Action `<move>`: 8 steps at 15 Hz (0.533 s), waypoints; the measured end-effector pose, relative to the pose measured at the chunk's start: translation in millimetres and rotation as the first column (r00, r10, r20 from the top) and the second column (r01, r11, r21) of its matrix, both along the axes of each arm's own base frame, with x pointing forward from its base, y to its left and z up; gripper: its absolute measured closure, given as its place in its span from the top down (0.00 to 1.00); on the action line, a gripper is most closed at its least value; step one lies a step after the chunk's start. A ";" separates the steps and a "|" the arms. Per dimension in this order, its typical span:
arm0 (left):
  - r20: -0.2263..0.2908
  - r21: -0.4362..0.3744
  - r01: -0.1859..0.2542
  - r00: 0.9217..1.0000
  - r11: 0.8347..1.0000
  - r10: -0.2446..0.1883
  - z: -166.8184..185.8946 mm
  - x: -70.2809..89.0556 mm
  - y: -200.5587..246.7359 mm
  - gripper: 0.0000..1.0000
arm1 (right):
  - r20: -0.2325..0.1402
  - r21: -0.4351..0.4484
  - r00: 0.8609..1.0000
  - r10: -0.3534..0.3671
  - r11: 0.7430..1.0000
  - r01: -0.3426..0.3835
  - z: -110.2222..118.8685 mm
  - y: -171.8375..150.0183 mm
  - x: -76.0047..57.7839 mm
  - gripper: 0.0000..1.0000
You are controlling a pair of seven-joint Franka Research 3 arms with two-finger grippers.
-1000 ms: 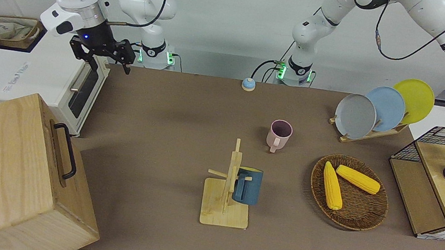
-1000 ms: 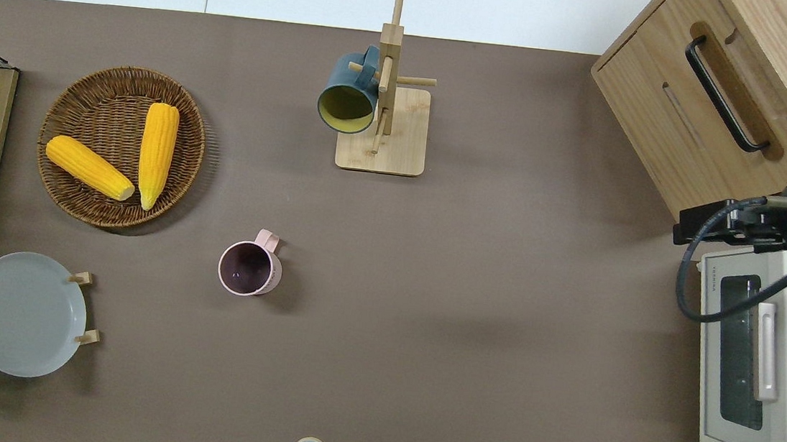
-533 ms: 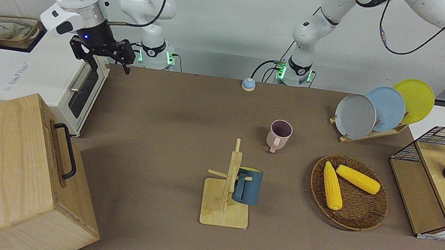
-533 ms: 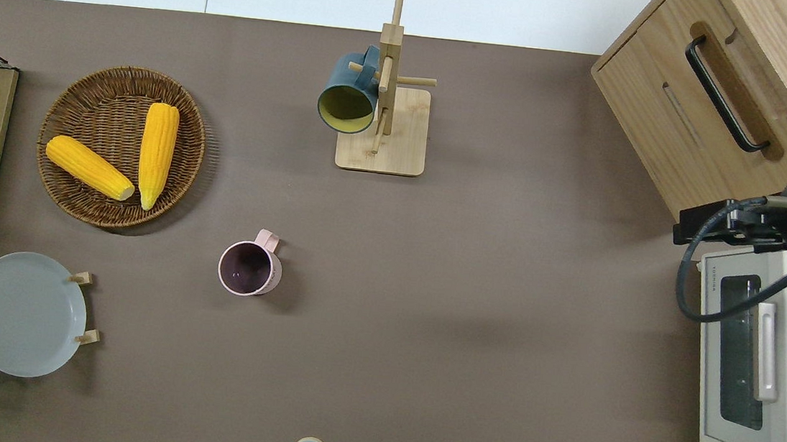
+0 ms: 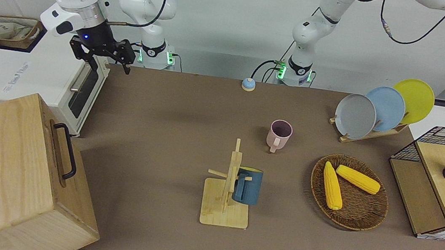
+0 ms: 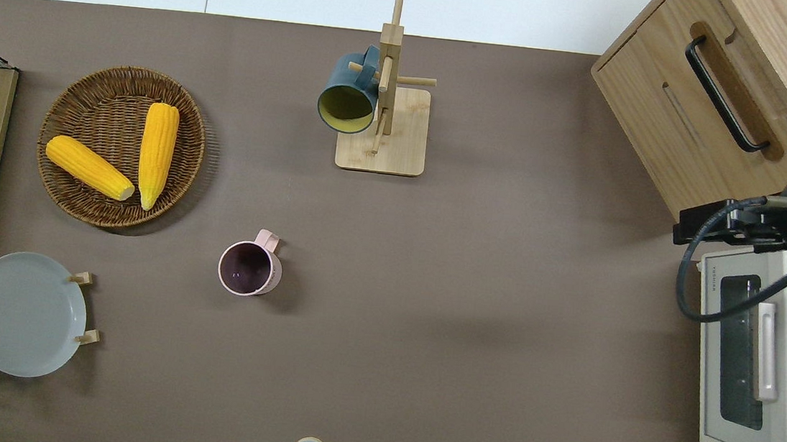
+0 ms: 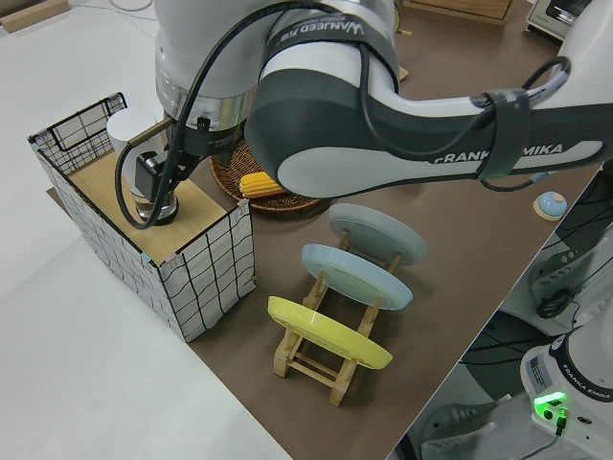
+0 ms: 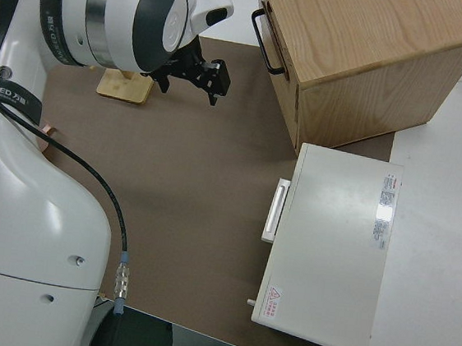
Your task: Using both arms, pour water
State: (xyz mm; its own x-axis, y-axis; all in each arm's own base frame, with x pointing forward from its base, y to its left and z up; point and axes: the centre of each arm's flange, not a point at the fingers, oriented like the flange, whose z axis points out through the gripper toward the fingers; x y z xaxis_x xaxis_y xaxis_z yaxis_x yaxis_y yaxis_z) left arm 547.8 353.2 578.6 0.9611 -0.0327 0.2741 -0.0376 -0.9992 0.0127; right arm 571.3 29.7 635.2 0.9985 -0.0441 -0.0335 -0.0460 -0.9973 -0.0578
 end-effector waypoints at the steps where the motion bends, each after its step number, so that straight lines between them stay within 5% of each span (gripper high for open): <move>1: -0.023 -0.001 -0.007 1.000 1.000 0.007 12.5 -5.1 -10.0 1.00 | 0.000 0.000 1.000 0.000 1.000 0.000 0.0 0.0 0.0 1.00; 5: -0.105 0.021 -0.052 0.993 0.998 0.054 56.6 -18.4 -65.2 1.00 | 0.000 0.000 1.000 0.000 1.000 0.000 0.0 0.0 0.0 1.00; 8: -0.154 0.029 -0.069 0.985 0.997 0.072 64.6 -11.5 -111.1 1.00 | 0.000 0.000 1.000 0.000 1.000 0.000 0.0 0.0 0.0 1.00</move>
